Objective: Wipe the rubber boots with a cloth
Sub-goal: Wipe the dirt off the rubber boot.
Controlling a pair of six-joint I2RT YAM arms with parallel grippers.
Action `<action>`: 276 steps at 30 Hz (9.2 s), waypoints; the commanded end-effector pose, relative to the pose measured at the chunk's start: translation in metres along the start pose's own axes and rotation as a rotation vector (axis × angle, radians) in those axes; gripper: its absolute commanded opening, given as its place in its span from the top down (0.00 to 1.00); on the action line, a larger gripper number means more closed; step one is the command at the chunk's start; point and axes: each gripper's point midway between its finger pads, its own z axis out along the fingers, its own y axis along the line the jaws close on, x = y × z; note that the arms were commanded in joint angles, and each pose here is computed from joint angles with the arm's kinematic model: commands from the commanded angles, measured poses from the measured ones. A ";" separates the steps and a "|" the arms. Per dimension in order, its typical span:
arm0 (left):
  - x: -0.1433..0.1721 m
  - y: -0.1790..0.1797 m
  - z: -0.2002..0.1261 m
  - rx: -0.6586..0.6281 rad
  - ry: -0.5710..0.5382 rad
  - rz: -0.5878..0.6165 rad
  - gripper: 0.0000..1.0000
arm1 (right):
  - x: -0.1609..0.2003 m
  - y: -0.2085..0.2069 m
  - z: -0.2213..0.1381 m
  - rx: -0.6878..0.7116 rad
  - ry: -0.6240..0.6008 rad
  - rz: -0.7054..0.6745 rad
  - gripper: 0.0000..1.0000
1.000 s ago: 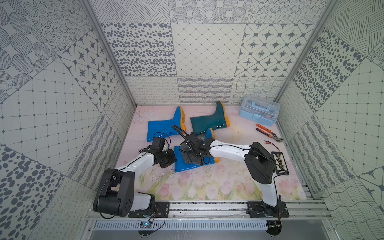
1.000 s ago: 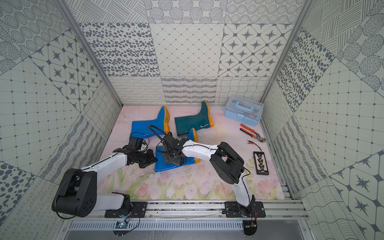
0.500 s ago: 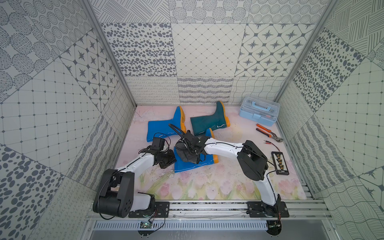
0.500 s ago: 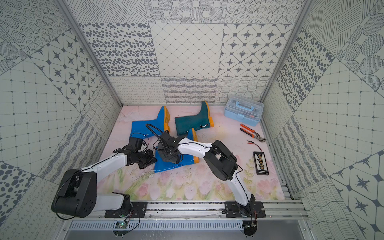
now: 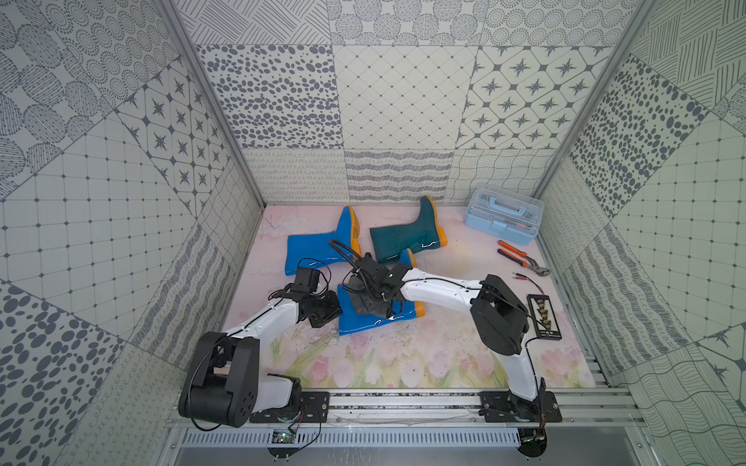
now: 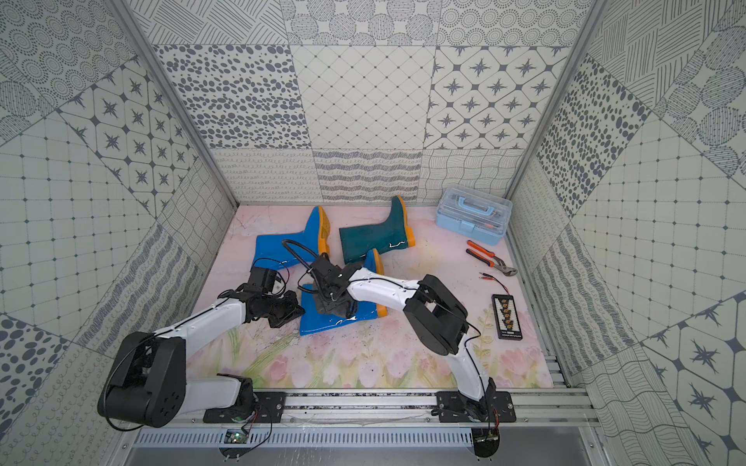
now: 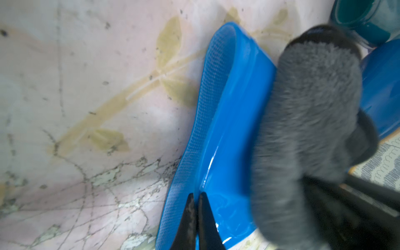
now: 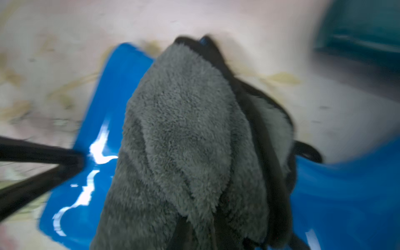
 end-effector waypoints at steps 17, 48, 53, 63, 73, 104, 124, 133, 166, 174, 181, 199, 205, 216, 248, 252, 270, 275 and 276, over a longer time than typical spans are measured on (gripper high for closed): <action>0.011 0.011 -0.005 -0.054 0.012 0.005 1.00 | 0.015 -0.073 -0.038 0.111 -0.038 0.082 1.00; 0.024 0.013 -0.004 -0.045 0.034 -0.004 1.00 | 0.007 -0.063 -0.038 0.108 -0.039 0.103 1.00; 0.021 0.000 -0.007 -0.017 0.025 0.001 1.00 | -0.033 -0.106 -0.052 0.213 -0.079 0.062 1.00; 0.027 0.007 0.001 -0.037 0.039 -0.003 1.00 | -0.011 -0.120 -0.053 0.248 -0.038 0.070 1.00; 0.028 0.012 -0.001 -0.060 0.037 0.014 1.00 | 0.050 -0.073 -0.058 0.219 0.023 0.048 1.00; 0.031 0.016 0.006 -0.071 0.059 0.002 1.00 | 0.067 -0.108 -0.082 0.265 0.014 0.117 1.00; 0.038 -0.055 0.055 -0.025 0.110 0.088 1.00 | 0.023 -0.215 -0.081 0.411 -0.035 0.055 1.00; 0.041 -0.048 0.049 -0.055 0.110 0.101 1.00 | 0.076 -0.187 -0.079 0.322 -0.027 0.174 1.00; 0.061 -0.036 0.042 -0.061 0.131 0.114 1.00 | 0.089 -0.136 -0.077 0.149 -0.174 0.324 1.00; 0.062 -0.033 0.042 -0.069 0.129 0.113 1.00 | 0.078 -0.130 -0.086 0.124 -0.233 0.327 1.00; 0.060 -0.038 0.040 -0.048 0.118 0.107 1.00 | 0.093 -0.015 -0.049 -0.092 -0.168 0.297 1.00; 0.061 -0.035 0.038 -0.053 0.111 0.117 1.00 | 0.095 -0.130 -0.080 0.035 -0.221 0.444 1.00; 0.055 -0.037 0.031 -0.053 0.071 0.126 1.00 | 0.076 -0.002 -0.048 -0.175 -0.169 0.322 1.00; 0.056 -0.024 0.018 -0.103 0.054 0.175 1.00 | 0.069 -0.085 -0.065 -0.058 -0.167 0.384 1.00; 0.057 -0.023 0.012 -0.081 0.040 0.190 1.00 | -0.008 -0.187 -0.074 0.087 -0.139 0.285 1.00; 0.057 -0.023 0.016 -0.083 0.053 0.186 1.00 | -0.021 -0.128 -0.056 -0.027 -0.131 0.227 1.00; 0.056 -0.020 0.009 -0.087 0.025 0.211 1.00 | -0.057 -0.082 -0.037 -0.053 -0.114 0.155 1.00; 0.057 -0.016 0.016 -0.092 0.033 0.207 1.00 | -0.090 -0.129 -0.054 0.088 -0.157 0.100 1.00; 0.057 -0.015 0.018 -0.095 0.039 0.202 1.00 | -0.094 -0.138 -0.055 0.102 -0.160 0.103 1.00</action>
